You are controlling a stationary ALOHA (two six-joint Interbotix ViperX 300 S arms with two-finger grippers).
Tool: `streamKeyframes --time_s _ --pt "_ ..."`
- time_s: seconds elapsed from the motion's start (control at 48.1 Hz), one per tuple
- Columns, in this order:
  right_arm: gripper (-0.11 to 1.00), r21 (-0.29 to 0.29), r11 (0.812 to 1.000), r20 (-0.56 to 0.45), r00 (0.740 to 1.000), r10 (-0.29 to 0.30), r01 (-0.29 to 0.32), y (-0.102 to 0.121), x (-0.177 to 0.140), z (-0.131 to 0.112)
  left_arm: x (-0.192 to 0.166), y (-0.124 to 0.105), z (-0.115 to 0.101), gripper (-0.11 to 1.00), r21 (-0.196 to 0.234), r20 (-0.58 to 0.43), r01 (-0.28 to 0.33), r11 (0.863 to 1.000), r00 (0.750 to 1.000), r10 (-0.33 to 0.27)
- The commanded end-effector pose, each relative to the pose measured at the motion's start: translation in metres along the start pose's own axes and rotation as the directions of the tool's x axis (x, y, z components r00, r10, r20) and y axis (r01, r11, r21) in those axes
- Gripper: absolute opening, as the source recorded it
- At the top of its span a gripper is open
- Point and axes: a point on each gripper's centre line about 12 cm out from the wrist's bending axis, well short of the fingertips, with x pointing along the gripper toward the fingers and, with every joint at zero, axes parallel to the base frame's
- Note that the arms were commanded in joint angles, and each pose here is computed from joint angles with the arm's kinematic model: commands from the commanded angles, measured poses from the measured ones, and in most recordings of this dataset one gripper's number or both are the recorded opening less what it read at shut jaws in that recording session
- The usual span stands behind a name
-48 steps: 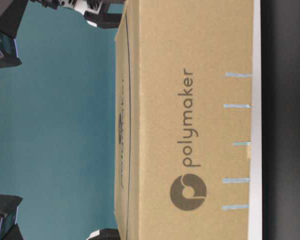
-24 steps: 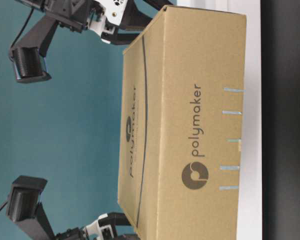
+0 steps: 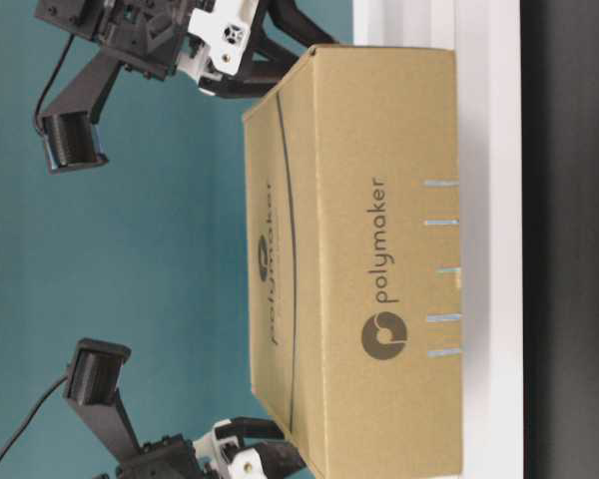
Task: Place the cardboard box on the stand after clamping it between your arms.
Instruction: 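Carry the clamped box forward over the white stand, then lower the box onto the white stand with both grippers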
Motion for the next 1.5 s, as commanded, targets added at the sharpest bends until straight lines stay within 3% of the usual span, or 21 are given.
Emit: streamKeyframes --time_s 0.0,0.436,0.79,0.935,1.247,1.475 --pt "0.81 0.019 1.000 0.162 0.987 -0.004 0.001 -0.001 -0.013 0.038 -0.017 0.012 0.036 0.77 -0.020 0.139 -0.031 0.999 0.990 0.033" --pt "0.81 -0.022 0.999 0.143 0.989 -0.034 0.038 -0.020 0.004 0.032 -0.015 0.022 0.037 0.77 0.026 0.156 -0.060 0.998 0.986 0.055" --pt "0.81 -0.085 0.993 0.136 0.989 -0.065 0.077 -0.038 0.013 0.022 -0.012 0.039 0.027 0.77 0.023 0.132 -0.087 0.996 0.988 0.083" --pt "0.81 -0.106 0.991 0.121 0.990 -0.070 0.083 -0.042 0.021 0.015 -0.005 0.044 0.015 0.77 0.006 0.108 -0.093 0.996 0.990 0.092" --pt "0.81 -0.089 0.990 0.116 0.989 -0.096 0.107 -0.057 0.031 0.007 0.007 0.065 -0.011 0.77 -0.060 0.126 -0.142 0.988 0.981 0.149" --pt "0.81 -0.121 0.984 0.105 0.987 -0.122 0.134 -0.073 0.032 0.000 0.012 0.066 -0.020 0.77 -0.069 0.121 -0.147 0.987 0.980 0.155"
